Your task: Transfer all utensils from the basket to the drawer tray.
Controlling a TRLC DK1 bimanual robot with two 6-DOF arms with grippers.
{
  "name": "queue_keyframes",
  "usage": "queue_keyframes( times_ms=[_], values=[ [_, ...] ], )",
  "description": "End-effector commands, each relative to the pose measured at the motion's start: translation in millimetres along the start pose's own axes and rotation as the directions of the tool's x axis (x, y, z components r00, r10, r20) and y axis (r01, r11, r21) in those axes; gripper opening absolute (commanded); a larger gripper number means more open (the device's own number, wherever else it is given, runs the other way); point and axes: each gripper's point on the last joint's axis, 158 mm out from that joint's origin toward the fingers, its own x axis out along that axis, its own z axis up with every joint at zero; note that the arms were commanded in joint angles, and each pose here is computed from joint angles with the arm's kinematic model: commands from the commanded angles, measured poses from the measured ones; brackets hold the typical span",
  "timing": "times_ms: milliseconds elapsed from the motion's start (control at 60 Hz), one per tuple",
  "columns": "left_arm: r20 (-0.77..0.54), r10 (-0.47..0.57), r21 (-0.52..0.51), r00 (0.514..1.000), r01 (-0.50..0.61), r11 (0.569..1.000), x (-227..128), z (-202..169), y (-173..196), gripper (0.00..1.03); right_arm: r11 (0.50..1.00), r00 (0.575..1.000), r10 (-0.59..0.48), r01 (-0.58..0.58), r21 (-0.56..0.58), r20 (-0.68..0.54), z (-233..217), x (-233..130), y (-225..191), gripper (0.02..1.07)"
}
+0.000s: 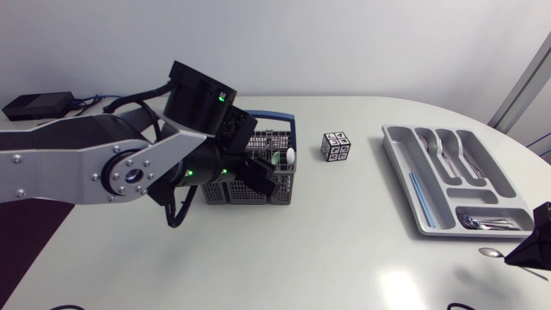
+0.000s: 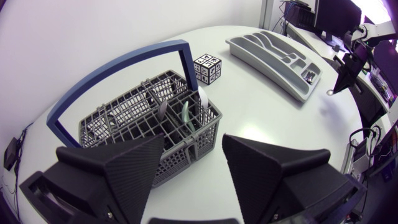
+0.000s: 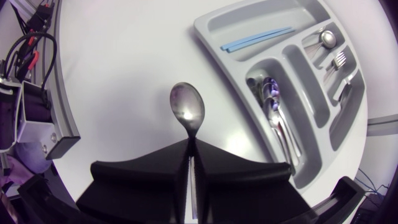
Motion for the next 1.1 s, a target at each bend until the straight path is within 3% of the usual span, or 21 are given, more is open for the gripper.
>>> queue_keyframes(
  times_ms=[0,183,333,750,950,1083],
  values=[
    [-0.011,0.004,0.019,1.0,-0.004,1.0,-1,-9,-1,0.66,0.997,0.999,-0.033,0.034,-0.069,0.014,1,-10,-13,0.07],
    [-0.009,0.003,0.02,1.0,-0.002,1.0,0,-7,-2,0.66,0.984,0.992,-0.123,0.125,-0.124,0.02,0,-23,-65,0.07],
    [-0.01,0.006,0.02,1.0,-0.006,1.0,1,-8,-1,0.66,0.955,0.98,-0.201,0.196,-0.223,0.001,3,-13,-96,0.07],
    [-0.014,0.015,0.023,1.0,-0.014,1.0,2,-9,3,0.66,0.918,0.978,-0.198,0.163,-0.361,-0.061,6,43,-99,0.09],
    [-0.008,0.025,0.015,1.0,-0.025,1.0,6,-8,8,0.66,0.917,0.972,-0.227,0.194,-0.348,-0.056,6,33,-99,0.59],
    [0.007,0.028,0.01,1.0,-0.028,1.0,10,-5,9,0.66,0.924,0.961,-0.276,0.255,-0.286,-0.032,15,13,-100,0.79]
  ],
)
